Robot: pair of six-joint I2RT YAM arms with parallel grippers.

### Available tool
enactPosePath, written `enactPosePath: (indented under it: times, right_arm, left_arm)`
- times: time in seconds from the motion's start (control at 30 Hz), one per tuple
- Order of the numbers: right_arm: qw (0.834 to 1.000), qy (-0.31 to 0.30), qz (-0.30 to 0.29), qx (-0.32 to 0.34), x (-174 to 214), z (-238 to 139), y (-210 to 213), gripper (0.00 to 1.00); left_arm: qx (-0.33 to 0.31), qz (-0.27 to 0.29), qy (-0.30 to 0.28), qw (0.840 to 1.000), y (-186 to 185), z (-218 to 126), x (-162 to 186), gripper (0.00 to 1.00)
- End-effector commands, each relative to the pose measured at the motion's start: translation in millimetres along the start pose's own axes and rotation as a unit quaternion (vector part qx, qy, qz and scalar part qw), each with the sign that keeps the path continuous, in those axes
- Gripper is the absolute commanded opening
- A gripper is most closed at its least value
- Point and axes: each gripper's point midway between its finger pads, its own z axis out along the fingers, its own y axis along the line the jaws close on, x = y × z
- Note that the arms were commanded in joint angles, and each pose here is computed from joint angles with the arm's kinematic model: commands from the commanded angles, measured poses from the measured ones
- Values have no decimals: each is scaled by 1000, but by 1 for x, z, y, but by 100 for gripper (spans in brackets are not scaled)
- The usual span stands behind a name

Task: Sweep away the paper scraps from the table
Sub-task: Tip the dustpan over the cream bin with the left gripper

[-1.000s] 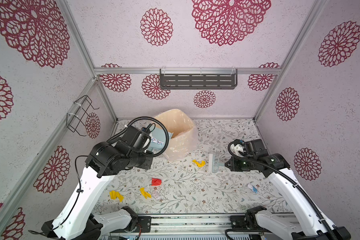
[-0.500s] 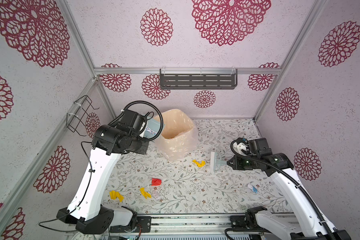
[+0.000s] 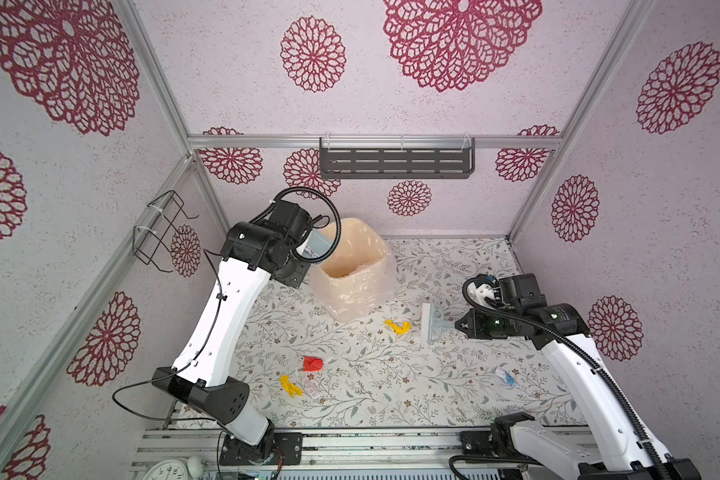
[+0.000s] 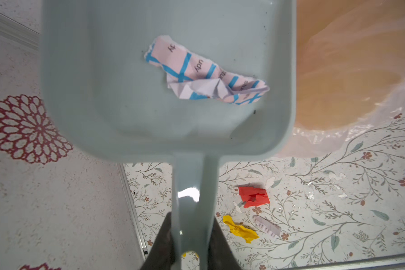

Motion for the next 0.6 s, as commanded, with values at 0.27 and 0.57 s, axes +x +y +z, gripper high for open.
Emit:
enactPosePath:
  times: [0.27, 0.57]
  right_arm:
    - [1000, -6, -14, -13, -9, -8, 7, 0]
    - [1000, -2, -15, -11, -10, -9, 5, 0]
  left_arm:
    - [-33, 55, -13, 998, 2, 16, -35, 0]
    - [-98, 111, 6, 989, -2, 29, -45, 0]
